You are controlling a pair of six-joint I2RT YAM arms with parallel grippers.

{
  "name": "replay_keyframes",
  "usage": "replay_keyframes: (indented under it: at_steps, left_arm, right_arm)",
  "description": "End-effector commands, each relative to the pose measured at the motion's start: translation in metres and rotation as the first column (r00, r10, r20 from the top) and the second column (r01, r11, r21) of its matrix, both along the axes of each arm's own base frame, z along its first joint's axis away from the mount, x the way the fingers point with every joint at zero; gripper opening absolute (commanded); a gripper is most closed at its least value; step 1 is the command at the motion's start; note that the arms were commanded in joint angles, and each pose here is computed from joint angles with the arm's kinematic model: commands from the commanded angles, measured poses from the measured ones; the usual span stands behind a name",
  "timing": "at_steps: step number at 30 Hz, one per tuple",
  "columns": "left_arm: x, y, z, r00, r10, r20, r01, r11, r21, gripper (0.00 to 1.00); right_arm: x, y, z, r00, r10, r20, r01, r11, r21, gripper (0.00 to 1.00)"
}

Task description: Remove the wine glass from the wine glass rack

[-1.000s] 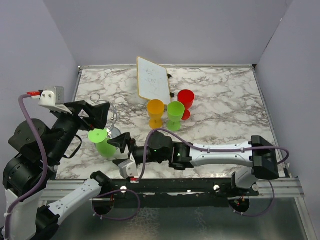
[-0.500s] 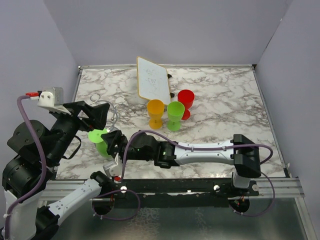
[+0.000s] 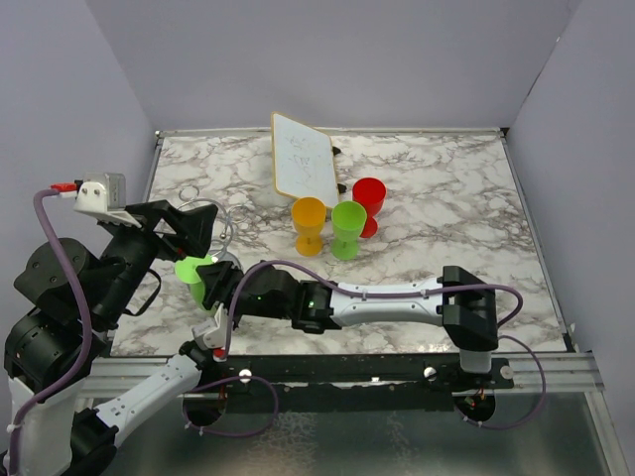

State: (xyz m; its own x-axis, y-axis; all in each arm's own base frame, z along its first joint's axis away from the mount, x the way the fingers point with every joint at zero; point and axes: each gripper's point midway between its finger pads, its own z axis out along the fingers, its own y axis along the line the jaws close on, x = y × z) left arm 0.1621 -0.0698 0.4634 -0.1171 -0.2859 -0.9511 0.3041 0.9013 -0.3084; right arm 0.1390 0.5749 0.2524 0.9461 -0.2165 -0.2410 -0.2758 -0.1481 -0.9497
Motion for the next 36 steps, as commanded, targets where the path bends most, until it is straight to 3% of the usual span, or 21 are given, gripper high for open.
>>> replay_keyframes:
  at_steps: [1, 26, 36]
  left_arm:
    - [-0.006, 0.000, 0.010, 0.999, -0.021, 0.034, 0.022, 1.000, -0.017, 0.98]
    - [-0.009, 0.003, 0.009, 0.999, -0.016, 0.030, 0.017, 1.000, -0.025, 0.98]
    - [-0.008, 0.002, 0.008, 1.000, -0.018, 0.026, 0.019, 0.999, -0.026, 0.98]
  right_arm:
    - [0.005, 0.009, 0.012, 0.998, -0.028, 0.052, 0.027, 0.999, 0.025, 0.48]
    - [0.003, 0.011, 0.015, 1.000, -0.009, 0.027, 0.010, 1.000, -0.008, 0.08]
    - [-0.004, 0.005, 0.017, 1.000, 0.019, 0.007, -0.019, 0.999, -0.025, 0.05]
